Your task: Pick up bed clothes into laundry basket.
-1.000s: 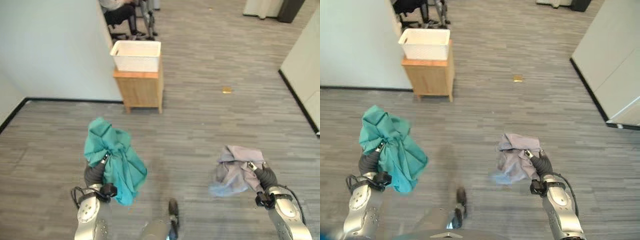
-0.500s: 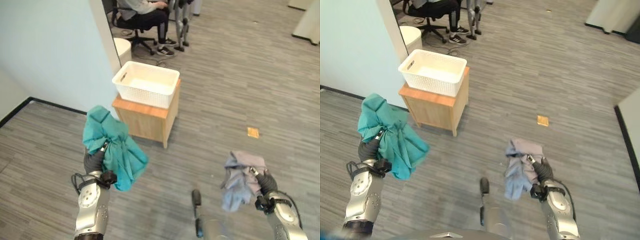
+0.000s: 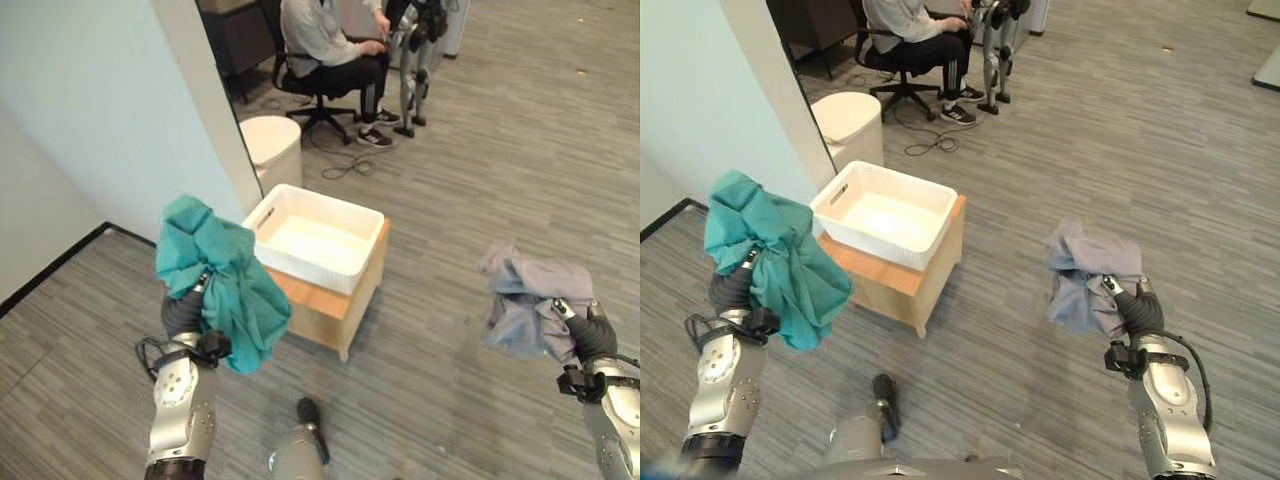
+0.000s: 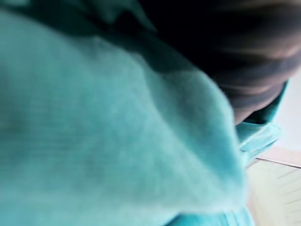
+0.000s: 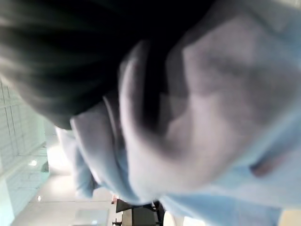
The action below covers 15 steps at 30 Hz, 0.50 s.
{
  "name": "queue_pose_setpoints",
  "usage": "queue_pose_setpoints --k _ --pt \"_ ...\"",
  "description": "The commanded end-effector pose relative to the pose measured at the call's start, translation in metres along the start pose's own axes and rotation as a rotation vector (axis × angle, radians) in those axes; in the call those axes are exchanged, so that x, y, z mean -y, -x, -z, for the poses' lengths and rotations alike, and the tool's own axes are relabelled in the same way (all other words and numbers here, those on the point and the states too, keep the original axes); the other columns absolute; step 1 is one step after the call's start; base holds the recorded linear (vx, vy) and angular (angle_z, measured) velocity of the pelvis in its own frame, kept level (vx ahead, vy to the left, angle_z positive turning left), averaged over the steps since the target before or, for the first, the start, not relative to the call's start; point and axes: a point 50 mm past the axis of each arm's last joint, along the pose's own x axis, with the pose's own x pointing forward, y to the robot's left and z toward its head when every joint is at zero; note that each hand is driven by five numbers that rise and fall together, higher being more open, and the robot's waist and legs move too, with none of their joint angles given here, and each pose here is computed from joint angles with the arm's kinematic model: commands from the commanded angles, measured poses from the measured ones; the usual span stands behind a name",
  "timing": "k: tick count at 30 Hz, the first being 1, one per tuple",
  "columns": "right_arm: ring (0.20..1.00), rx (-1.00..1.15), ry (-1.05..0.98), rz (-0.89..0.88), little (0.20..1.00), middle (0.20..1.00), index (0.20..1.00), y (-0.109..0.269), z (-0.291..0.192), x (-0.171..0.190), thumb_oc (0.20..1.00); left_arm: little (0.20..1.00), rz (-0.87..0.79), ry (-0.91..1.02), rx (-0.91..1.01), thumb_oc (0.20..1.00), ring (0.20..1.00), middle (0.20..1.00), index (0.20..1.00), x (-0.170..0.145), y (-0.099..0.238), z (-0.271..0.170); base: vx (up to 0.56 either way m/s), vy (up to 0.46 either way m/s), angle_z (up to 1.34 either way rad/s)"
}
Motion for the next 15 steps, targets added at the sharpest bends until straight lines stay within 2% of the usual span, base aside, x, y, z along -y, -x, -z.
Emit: queue_pose_setpoints --k 1,6,9,14,15 --pt "0.2 0.249 0.028 -0.046 0.2 0.2 0.2 -0.019 -0.05 -0.004 0.2 0.2 0.016 -0.003 0.19 0.2 0.2 0.2 0.2 -0.005 -0.015 -0.041 0.37 0.147 0.0" --pt "0.2 0.231 0.077 -0.031 0.2 0.2 0.2 -0.026 -0.049 -0.002 0.2 0.2 0.087 -0.088 0.209 0.2 0.2 0.2 0.2 0.004 -0.02 -0.051 0.31 0.263 0.29" --pt "0.2 0.184 0.176 -0.01 0.2 0.2 0.2 -0.037 -0.046 0.007 0.2 0.2 0.138 -0.122 0.207 0.2 0.2 0.2 0.2 0.011 -0.024 -0.054 0.31 0.35 0.27" --pt "0.2 0.18 0.294 0.031 0.2 0.2 0.2 -0.042 -0.06 0.031 0.2 0.2 0.203 -0.119 0.175 0.2 0.2 0.2 0.2 0.02 -0.025 -0.047 0.25 0.065 0.69" --pt "0.2 0.231 0.388 0.101 0.2 0.2 0.2 -0.044 -0.084 0.055 0.2 0.2 0.224 -0.118 0.149 0.2 0.2 0.2 0.2 0.022 -0.021 -0.041 0.26 -0.028 1.01"
